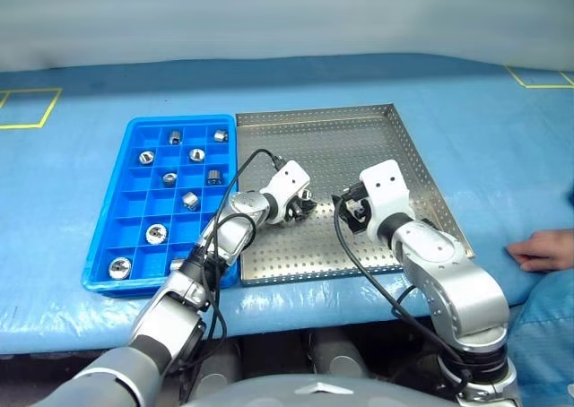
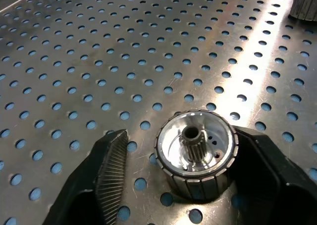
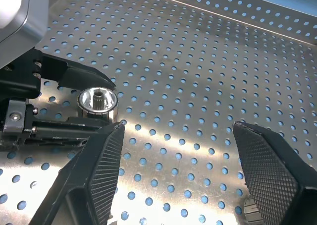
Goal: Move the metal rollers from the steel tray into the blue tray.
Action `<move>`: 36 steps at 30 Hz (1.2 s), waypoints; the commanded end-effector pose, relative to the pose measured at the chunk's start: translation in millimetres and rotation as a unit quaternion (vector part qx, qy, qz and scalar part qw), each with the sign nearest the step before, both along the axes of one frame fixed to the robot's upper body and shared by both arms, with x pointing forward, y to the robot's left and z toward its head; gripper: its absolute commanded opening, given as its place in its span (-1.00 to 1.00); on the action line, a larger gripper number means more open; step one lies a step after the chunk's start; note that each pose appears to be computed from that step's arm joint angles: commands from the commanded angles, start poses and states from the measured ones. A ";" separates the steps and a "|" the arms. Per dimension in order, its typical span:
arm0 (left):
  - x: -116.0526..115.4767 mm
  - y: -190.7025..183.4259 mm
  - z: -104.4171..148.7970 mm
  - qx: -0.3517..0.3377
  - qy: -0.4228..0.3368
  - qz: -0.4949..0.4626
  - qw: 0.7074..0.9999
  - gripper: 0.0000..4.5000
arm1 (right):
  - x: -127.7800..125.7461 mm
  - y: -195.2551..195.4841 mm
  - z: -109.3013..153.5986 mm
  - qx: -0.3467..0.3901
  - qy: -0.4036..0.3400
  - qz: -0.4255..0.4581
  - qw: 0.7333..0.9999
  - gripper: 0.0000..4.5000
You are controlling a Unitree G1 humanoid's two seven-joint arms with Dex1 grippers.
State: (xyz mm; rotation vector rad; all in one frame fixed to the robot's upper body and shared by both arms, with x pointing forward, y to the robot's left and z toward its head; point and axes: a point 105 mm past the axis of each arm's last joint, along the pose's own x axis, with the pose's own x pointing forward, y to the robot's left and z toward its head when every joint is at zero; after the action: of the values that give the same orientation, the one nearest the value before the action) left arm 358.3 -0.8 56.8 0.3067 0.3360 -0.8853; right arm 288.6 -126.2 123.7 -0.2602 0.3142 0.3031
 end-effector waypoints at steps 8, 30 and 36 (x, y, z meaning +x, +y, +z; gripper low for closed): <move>5.2 3.6 20.1 -0.042 -0.029 0.025 0.998 -0.21 | -0.8 9.7 6.6 0.008 -0.016 0.024 1.000 0.63; -41.3 163.8 108.3 0.008 -0.098 0.204 0.974 -0.21 | -33.2 75.5 12.5 0.144 0.000 0.284 0.948 0.63; -48.7 207.8 110.0 0.029 -0.108 0.315 0.943 -0.21 | -27.6 81.2 8.3 0.139 0.008 0.295 0.945 0.63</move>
State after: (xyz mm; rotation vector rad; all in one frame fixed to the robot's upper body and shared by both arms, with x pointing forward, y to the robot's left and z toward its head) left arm 314.2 198.9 153.5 0.2926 0.2754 -0.2575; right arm 261.9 -48.0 124.8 -0.0615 0.2346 0.9128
